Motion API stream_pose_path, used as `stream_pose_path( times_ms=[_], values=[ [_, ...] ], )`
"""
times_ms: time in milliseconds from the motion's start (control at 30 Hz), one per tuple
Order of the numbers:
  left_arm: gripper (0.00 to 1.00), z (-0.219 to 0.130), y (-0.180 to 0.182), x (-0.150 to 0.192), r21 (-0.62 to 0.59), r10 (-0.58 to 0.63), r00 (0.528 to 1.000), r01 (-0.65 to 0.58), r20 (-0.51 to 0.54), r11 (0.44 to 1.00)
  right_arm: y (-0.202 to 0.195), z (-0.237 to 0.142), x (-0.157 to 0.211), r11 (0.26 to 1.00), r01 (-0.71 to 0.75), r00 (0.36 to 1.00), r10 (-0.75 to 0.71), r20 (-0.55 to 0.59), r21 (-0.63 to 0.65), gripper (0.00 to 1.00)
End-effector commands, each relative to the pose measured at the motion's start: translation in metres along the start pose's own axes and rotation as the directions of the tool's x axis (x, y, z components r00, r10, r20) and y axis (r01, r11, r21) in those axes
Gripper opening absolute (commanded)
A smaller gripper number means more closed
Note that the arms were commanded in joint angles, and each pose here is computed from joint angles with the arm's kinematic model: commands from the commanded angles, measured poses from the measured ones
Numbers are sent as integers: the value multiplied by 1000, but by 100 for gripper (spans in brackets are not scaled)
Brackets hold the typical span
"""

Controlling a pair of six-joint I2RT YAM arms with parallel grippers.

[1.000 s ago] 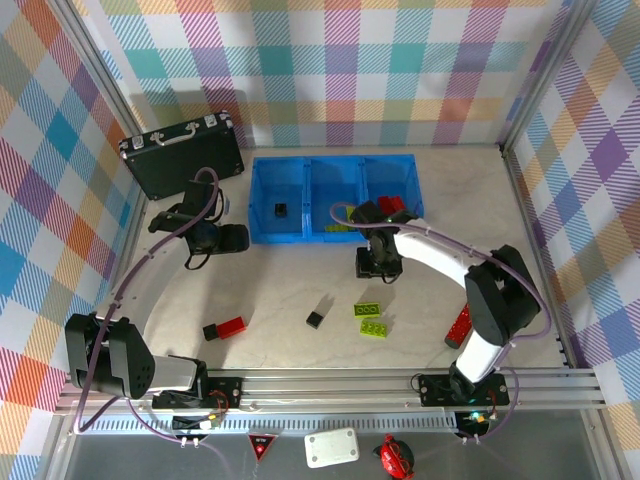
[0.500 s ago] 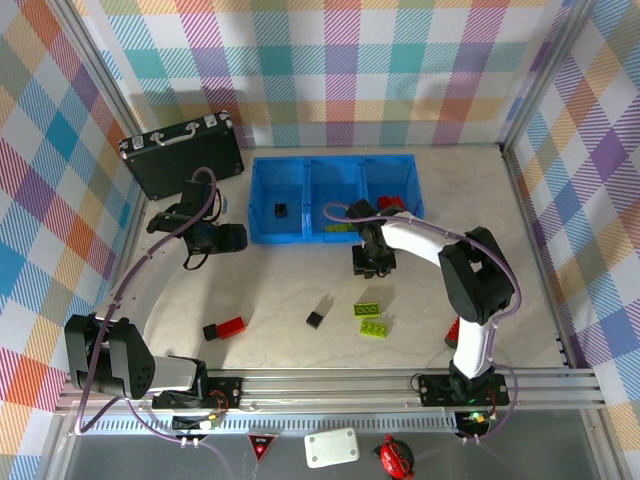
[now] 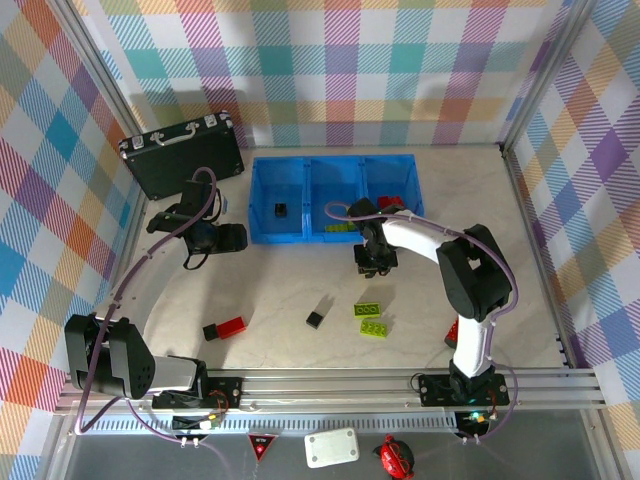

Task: Sort the legos into containers by color
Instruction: Pick up the lego from the center of the table, then place the lego in the container.

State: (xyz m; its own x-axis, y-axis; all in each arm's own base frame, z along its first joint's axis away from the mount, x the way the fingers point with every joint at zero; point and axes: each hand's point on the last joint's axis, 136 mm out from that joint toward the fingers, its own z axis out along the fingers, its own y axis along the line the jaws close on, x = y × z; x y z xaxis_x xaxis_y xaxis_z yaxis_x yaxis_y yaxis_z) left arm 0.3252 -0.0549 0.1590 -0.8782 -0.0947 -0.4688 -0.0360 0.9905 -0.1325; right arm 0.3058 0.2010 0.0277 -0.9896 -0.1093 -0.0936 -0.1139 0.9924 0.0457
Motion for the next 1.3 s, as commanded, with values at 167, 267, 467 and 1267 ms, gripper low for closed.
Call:
stream_pose_path(
  times_ms=[167, 267, 467, 1267],
  values=[
    [73, -2, 1, -2, 14, 10, 1000, -10, 7, 1000, 9, -22, -11, 999, 42, 999, -42, 26, -12, 26],
    [73, -1, 1, -2, 14, 10, 1000, -10, 6, 1000, 19, -33, -14, 998, 67, 997, -66, 40, -22, 26],
    [73, 3, 2, 0, 13, 9, 1000, -9, -20, 1000, 49, -52, -20, 991, 122, 991, -118, 67, -49, 26],
    [73, 0, 8, 0, -24, 6, 1000, -7, -9, 1000, 206, -83, -79, 927, 284, 947, -231, 225, -245, 27]
  ],
)
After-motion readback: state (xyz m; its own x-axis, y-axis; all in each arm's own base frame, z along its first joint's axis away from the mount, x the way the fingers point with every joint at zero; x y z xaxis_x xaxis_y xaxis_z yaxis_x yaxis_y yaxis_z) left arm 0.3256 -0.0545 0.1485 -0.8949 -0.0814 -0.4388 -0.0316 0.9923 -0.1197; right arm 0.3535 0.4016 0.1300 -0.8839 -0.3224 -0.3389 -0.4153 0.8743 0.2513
